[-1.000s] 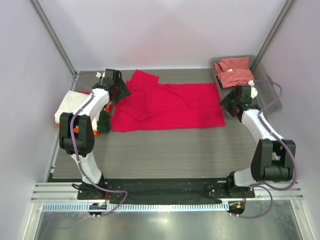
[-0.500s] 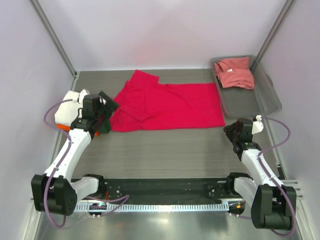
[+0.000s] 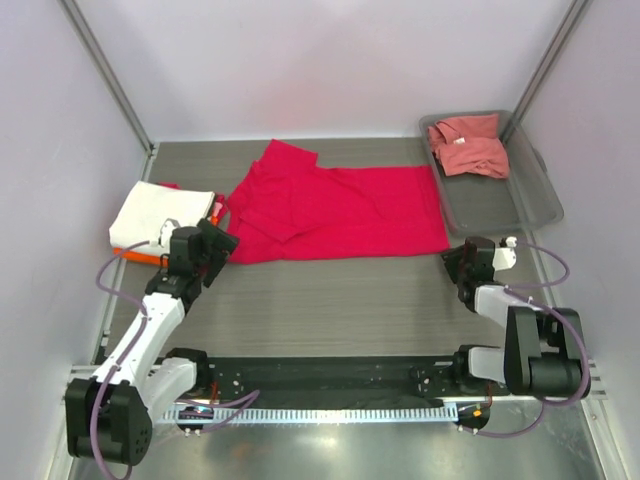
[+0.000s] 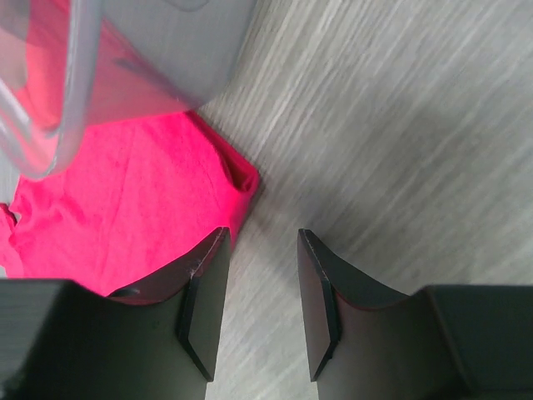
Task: Fold and stack the t-shirts
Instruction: Fold the tshirt
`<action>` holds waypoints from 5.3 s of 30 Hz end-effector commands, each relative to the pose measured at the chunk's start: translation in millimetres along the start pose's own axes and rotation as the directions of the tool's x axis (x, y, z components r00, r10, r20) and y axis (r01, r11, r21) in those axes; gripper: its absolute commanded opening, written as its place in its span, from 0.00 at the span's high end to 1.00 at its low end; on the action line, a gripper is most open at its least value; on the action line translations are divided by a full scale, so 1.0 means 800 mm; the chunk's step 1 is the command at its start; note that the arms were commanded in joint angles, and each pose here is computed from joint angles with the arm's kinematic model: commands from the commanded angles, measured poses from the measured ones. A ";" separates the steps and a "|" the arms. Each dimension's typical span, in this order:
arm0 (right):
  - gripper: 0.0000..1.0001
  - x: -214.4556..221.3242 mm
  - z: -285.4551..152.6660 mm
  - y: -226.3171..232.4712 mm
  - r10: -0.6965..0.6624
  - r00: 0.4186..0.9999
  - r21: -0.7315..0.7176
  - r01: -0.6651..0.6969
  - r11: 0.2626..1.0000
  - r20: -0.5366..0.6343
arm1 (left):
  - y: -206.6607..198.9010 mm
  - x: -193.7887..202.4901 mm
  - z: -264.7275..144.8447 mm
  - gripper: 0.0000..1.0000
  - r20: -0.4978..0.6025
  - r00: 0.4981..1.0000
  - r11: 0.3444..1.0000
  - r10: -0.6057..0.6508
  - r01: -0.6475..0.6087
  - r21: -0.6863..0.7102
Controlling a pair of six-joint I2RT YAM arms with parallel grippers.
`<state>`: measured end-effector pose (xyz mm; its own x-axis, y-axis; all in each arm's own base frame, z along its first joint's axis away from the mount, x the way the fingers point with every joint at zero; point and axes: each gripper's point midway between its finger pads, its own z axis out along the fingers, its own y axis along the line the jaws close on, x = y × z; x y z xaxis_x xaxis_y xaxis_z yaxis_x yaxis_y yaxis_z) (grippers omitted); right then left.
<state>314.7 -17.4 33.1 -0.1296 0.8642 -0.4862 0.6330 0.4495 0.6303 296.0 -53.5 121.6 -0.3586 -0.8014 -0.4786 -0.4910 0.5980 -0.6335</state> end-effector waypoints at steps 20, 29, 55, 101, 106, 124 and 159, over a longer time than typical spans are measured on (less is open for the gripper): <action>0.99 -0.025 0.005 0.007 0.040 0.991 0.006 -0.042 0.999 0.127 | 0.014 0.031 0.036 0.19 -0.009 0.995 0.992 -0.100 0.100 0.080; 0.99 -0.025 -0.002 0.013 0.036 0.992 -0.026 -0.033 0.999 0.120 | 0.018 0.033 0.067 0.46 0.057 0.985 0.985 -0.160 0.155 0.082; 0.99 -0.025 -0.010 0.026 -0.031 0.997 -0.008 0.032 0.999 0.073 | 0.030 0.002 0.087 1.00 0.174 0.983 0.989 -0.060 0.082 -0.124; 0.99 -0.013 -0.153 -0.054 0.025 0.998 0.274 -0.011 0.962 -0.050 | 0.102 0.015 -0.092 1.00 0.056 0.998 0.974 0.021 -0.007 -0.228; 0.94 -0.007 -0.159 -0.073 0.024 0.999 0.295 -0.009 0.955 -0.049 | 0.123 0.042 -0.086 0.99 0.031 0.998 0.974 -0.055 0.061 -0.218; 0.46 -0.062 -0.196 0.033 -0.203 0.979 -0.023 0.204 0.979 0.027 | 0.019 -0.017 -0.135 0.13 0.115 0.989 0.993 0.088 -0.095 0.062; 0.62 0.040 -0.080 0.209 -0.682 0.719 -0.422 0.581 0.696 -0.136 | -0.197 0.003 0.304 0.21 -0.315 0.818 0.872 0.481 -0.483 0.077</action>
<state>359.3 89.9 136.9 -0.6817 0.3526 -0.6410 0.1236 0.9191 0.3741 563.8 -149.0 70.5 -0.7628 -0.4041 -0.5049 -0.1953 0.8882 -0.4158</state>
